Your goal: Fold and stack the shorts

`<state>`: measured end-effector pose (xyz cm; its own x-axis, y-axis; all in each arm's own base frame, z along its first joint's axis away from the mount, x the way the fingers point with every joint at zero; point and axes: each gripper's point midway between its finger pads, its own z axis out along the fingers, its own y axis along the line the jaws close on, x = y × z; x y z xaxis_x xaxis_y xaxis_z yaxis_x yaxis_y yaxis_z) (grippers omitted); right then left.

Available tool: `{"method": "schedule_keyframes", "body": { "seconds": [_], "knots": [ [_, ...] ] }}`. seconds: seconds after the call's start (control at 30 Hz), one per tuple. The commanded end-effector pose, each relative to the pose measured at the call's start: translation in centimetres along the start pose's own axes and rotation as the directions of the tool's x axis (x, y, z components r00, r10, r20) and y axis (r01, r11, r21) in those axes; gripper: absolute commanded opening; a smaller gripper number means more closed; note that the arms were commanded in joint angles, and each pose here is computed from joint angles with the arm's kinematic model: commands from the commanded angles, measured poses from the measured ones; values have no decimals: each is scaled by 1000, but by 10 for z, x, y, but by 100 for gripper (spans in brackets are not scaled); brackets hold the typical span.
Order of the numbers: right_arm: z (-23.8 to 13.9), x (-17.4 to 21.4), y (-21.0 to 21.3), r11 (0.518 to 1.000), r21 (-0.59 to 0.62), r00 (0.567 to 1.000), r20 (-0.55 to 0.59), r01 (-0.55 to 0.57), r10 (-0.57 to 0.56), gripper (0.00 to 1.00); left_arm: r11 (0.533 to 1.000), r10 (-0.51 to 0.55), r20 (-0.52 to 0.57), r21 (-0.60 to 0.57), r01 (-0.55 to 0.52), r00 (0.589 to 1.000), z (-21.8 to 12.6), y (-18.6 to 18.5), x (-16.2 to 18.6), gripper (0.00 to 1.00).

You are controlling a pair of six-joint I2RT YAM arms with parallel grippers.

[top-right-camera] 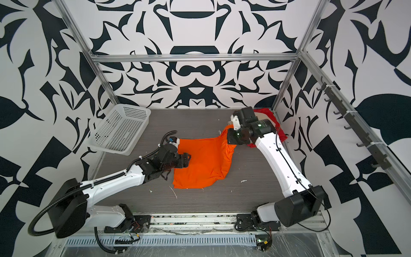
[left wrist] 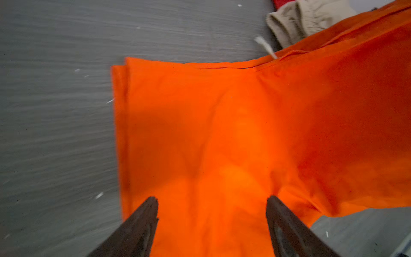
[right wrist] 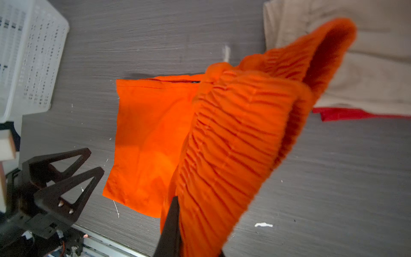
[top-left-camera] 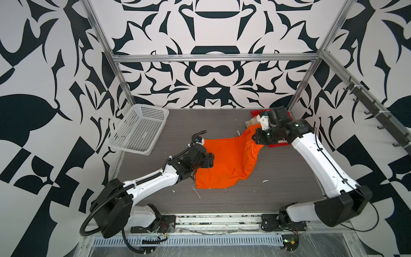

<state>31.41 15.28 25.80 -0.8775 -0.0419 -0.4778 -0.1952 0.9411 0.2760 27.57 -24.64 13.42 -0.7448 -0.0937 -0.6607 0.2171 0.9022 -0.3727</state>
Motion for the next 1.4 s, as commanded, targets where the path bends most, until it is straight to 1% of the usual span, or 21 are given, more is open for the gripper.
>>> {"method": "schedule_keyframes", "body": {
  "seconds": [0.0,0.1,0.13,0.17,0.2,0.27,0.37,0.4,0.5,0.57,0.63,0.7,0.77,0.9,0.97,1.0,1.07,1.1,1.2,1.27,1.37],
  "knots": [
    [3,-8,40,991,41,992,7,126,-126,2,990,-98,40,-103,102,994,-20,32,-5,81],
    [35,0,88,979,-11,978,-43,204,-204,5,974,-145,65,-165,154,987,-33,57,-6,81],
    [49,6,104,976,-43,974,-66,213,-215,8,968,-157,76,-185,169,985,-39,64,-6,81],
    [64,13,120,972,-80,970,-83,221,-227,15,962,-169,87,-204,184,982,-44,71,-6,81],
    [76,19,136,966,-123,966,-98,227,-239,24,957,-175,99,-215,193,980,-49,76,-7,82],
    [98,32,170,945,-235,957,-123,228,-262,49,951,-182,123,-229,207,976,-60,84,-7,82],
    [109,37,203,909,-382,964,-128,167,-231,80,952,-190,148,-216,219,971,-70,88,-6,83],
    [107,33,203,907,-387,969,-109,165,-223,86,955,-194,155,-198,222,969,-73,86,-7,83],
    [101,24,185,915,-371,978,-70,158,-198,88,974,-195,142,-87,208,970,-70,70,-5,82],
    [100,19,159,926,-362,988,-71,105,-140,88,981,-191,114,4,192,975,-63,53,-3,80],
    [100,16,128,933,-358,995,-74,33,-63,87,983,-178,80,70,172,981,-54,39,0,78],
    [99,14,95,930,-366,998,-67,-37,14,86,982,-168,39,95,163,985,-42,30,2,76],
    [102,19,61,918,-379,993,-85,-114,88,83,982,-149,-14,114,149,989,-26,20,5,72],
    [116,36,11,890,-408,978,-128,-204,166,82,986,-135,-100,87,144,986,6,16,15,62],
    [127,47,-6,867,-431,966,-173,-251,194,81,988,-139,-151,40,147,979,25,23,28,58],
    [132,51,-11,856,-440,959,-195,-272,204,81,988,-145,-163,29,152,976,30,24,31,55],
    [141,57,-18,832,-466,950,-230,-299,212,80,987,-161,-199,-18,161,967,40,33,42,44],
    [145,59,-20,822,-479,947,-240,-307,214,80,986,-167,-214,-41,162,962,44,38,48,41],
    [156,61,-28,786,-513,934,-273,-344,231,79,978,-199,-257,-119,173,946,51,56,67,38],
    [165,63,-36,788,-504,930,-283,-353,235,78,974,-208,-282,-151,171,937,55,65,79,37],
    [177,65,-45,819,-471,935,-287,-329,210,78,970,-215,-315,-181,164,924,59,74,95,36]
  ]
}}
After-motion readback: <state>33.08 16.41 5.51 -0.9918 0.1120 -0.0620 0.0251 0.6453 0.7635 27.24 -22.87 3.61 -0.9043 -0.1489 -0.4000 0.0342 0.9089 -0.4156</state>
